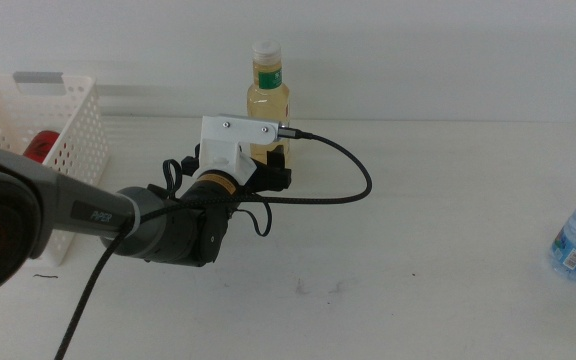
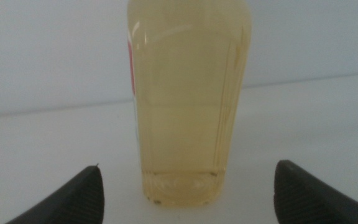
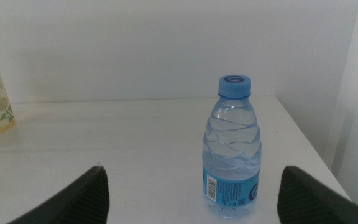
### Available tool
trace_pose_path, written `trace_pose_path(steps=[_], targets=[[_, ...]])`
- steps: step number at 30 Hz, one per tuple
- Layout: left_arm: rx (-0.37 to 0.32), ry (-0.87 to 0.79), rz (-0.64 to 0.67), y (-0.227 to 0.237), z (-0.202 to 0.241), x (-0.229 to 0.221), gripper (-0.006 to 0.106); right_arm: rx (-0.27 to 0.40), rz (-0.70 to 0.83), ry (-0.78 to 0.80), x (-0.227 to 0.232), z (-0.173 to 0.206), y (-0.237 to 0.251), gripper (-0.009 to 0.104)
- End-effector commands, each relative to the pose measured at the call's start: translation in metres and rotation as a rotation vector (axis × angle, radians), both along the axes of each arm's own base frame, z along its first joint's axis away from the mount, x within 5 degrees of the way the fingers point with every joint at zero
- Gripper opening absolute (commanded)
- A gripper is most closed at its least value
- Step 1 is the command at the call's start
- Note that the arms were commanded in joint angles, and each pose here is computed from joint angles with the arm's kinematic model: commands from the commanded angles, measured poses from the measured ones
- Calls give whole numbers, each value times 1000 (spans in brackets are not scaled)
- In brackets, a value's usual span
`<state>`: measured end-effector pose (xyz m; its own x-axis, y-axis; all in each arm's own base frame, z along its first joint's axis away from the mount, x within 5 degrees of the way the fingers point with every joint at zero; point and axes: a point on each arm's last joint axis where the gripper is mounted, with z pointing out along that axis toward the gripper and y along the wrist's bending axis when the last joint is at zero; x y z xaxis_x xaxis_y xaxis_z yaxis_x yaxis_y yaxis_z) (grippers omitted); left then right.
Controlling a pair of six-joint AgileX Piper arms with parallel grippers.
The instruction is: Use arms to grab the bottles and put them into the dustbin to the left of the table.
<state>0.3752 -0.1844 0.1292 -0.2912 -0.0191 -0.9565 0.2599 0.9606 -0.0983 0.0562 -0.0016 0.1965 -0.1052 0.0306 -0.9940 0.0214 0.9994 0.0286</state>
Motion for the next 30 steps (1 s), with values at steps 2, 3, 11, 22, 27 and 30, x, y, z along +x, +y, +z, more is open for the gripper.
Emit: trace_pose_path(steps=[2,3,11,22,27,30], targets=[[16,-30,10,3,3,5,94,-15,-8,-8,0,0,-1,74],[19,-32,6,3,3,5,94,-15,-8,-8,0,0,-1,74],[18,-41,3,4,-4,9,94,-15,-8,-8,0,0,-1,74],[15,-97,-11,-7,-14,43,94,-15,-8,-8,0,0,-1,74],[11,-126,-8,-7,-13,55,94,-15,-8,-8,0,0,-1,74],[12,-138,-19,-10,-12,63,94,-15,-8,-8,0,0,-1,74]])
